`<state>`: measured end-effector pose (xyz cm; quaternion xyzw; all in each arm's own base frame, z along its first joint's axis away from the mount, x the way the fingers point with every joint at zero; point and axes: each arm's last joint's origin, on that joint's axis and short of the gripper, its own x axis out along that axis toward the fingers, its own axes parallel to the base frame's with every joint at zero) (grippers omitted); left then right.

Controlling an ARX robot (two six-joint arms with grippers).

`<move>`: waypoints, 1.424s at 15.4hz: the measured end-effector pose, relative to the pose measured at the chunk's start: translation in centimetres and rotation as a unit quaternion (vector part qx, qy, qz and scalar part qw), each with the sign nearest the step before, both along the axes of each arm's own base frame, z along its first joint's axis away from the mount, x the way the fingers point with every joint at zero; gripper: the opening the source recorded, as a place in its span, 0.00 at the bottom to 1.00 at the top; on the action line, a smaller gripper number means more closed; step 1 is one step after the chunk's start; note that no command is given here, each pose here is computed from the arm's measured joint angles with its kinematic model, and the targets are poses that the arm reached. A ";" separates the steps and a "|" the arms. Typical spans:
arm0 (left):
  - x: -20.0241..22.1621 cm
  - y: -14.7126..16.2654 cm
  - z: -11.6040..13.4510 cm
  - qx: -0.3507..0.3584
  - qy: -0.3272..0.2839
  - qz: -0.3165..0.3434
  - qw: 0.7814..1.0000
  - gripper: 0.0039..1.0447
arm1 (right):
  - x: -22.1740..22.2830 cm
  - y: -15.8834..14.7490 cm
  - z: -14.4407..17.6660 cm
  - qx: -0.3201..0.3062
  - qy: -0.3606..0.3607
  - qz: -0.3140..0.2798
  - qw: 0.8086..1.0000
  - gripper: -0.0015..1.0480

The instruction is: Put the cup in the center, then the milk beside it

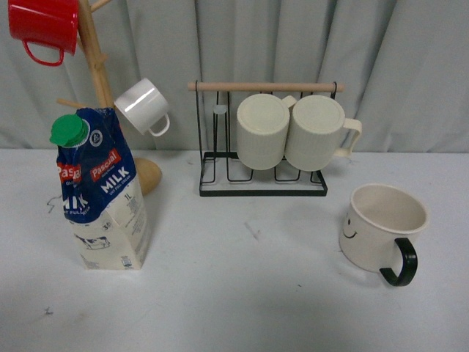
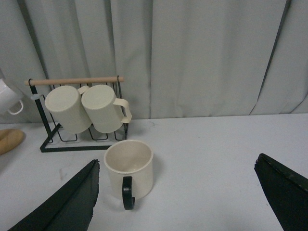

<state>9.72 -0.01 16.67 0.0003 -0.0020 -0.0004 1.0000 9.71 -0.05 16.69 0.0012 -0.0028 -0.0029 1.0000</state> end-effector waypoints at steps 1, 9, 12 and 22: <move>0.0 0.0 0.0 0.000 0.000 0.000 1.000 0.94 | 0.0 0.0 0.0 0.000 0.000 0.000 1.000 0.94; 0.0 0.0 0.0 0.000 0.000 0.000 1.000 0.94 | 10.3 -2.9 8.4 0.060 -0.116 -0.034 0.991 0.94; 0.0 0.0 0.0 0.000 0.000 0.000 1.000 0.94 | 19.7 -3.7 5.8 0.149 0.050 -0.086 0.984 0.94; 0.0 0.0 0.0 0.000 0.000 0.000 1.000 0.94 | 26.9 2.4 -5.3 0.114 0.382 -0.024 0.917 0.94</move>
